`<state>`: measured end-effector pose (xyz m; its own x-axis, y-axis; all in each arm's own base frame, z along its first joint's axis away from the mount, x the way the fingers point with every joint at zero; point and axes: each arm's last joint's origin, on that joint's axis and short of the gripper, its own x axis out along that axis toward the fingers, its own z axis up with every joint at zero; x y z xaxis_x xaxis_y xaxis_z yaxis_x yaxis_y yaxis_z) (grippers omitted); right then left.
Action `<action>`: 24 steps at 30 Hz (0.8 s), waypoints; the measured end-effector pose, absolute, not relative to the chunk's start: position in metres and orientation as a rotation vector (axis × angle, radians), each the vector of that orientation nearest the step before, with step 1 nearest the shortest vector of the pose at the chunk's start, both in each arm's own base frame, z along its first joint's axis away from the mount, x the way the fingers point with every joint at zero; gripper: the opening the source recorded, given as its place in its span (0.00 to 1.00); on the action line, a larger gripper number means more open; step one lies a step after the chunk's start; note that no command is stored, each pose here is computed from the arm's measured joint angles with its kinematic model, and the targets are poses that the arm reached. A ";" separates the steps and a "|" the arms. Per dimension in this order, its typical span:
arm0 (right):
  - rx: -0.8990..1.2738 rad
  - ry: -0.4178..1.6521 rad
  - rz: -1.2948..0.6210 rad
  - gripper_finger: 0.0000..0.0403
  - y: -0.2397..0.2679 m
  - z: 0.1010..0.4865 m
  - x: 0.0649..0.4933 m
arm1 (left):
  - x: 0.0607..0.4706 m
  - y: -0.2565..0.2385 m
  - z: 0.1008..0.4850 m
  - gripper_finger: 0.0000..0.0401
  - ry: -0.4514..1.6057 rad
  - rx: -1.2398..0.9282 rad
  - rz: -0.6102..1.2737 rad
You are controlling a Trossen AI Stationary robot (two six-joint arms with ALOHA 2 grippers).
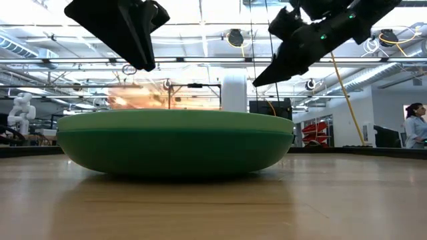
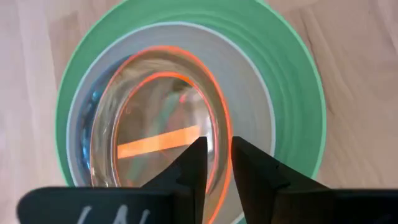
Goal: Stack plastic plates
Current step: Stack the small orange plate on the small blue plate, then return to Home Position
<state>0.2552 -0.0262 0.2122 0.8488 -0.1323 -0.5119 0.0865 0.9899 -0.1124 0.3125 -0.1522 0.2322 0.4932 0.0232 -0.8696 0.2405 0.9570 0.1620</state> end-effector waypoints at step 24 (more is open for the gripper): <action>-0.185 0.376 0.131 0.24 0.052 0.213 0.258 | 0.271 -0.150 0.255 0.21 0.704 0.423 -0.292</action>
<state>0.2580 0.0524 0.2132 0.9219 0.0926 -0.3762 -0.1612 0.9746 -0.1552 0.2708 -0.1499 0.2550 0.7275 -0.1167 -0.6761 0.3963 0.8759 0.2752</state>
